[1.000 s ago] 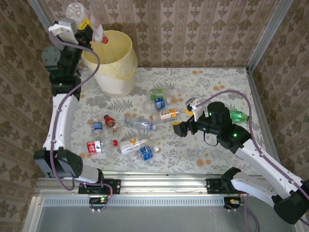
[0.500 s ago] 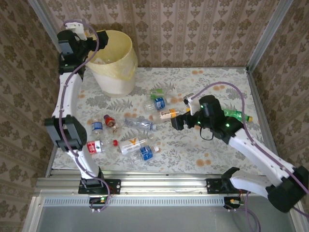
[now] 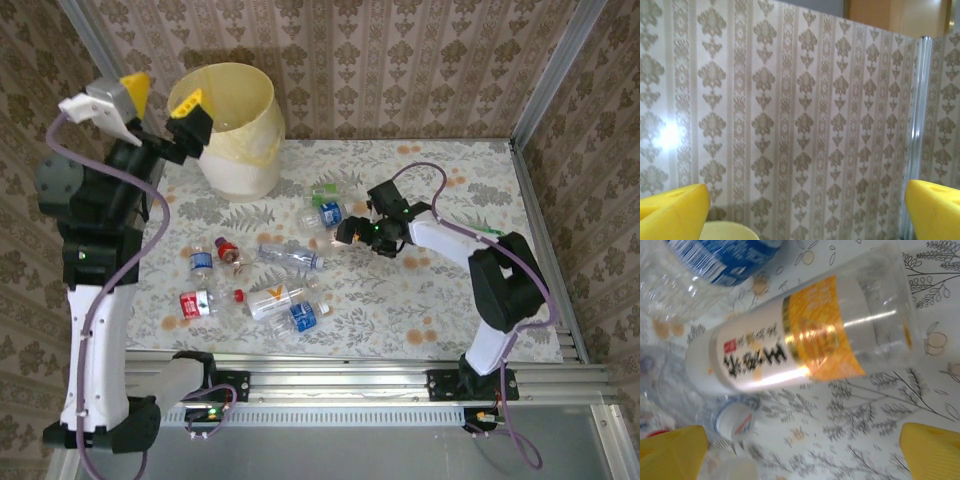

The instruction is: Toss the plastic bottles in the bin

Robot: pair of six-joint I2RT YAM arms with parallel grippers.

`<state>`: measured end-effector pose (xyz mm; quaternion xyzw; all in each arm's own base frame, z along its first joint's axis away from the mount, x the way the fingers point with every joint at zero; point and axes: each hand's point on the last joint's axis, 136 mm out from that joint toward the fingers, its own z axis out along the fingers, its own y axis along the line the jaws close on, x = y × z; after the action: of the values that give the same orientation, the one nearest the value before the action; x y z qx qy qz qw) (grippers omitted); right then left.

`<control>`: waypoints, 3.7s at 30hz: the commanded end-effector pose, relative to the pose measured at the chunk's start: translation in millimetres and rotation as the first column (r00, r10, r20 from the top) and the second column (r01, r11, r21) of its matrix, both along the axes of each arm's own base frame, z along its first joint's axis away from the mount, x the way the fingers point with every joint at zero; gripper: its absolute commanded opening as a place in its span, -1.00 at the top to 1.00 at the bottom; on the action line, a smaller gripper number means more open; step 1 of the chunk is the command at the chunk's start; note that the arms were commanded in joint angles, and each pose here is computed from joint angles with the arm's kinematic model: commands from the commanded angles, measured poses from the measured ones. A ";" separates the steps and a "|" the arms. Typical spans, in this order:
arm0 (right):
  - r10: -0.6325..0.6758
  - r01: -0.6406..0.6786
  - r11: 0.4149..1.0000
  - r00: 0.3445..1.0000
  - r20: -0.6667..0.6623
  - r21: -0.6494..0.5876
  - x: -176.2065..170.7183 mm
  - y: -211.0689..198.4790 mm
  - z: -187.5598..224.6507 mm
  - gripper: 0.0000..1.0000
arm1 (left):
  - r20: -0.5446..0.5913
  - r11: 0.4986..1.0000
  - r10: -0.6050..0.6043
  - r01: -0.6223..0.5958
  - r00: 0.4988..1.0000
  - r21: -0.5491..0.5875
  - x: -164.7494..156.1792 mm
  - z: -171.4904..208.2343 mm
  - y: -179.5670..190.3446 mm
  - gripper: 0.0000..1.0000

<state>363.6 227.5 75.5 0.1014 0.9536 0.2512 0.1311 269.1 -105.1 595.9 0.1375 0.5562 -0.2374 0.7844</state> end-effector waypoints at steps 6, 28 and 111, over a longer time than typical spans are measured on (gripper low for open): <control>-0.213 0.219 0.974 0.973 -0.093 0.061 34.1 -4.9 -16.1 -1.00 | -0.132 0.996 0.067 -0.059 0.989 0.064 -14.1 -48.9 7.1 -0.99; -0.291 0.279 0.955 0.949 -0.124 -0.106 34.8 -40.5 -66.4 -0.71 | -0.106 0.973 -0.051 0.073 0.993 0.218 -21.4 -61.9 -48.8 -1.00; -0.153 0.019 0.978 0.744 0.650 0.208 -7.6 -19.6 230.8 0.03 | -0.623 0.628 -0.694 0.727 0.361 -0.278 -9.0 -314.8 -298.7 -0.82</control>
<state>353.0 205.1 286.9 0.0669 0.8330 0.3373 0.4334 264.0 -397.7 261.8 0.2741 0.7131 -0.5519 0.3343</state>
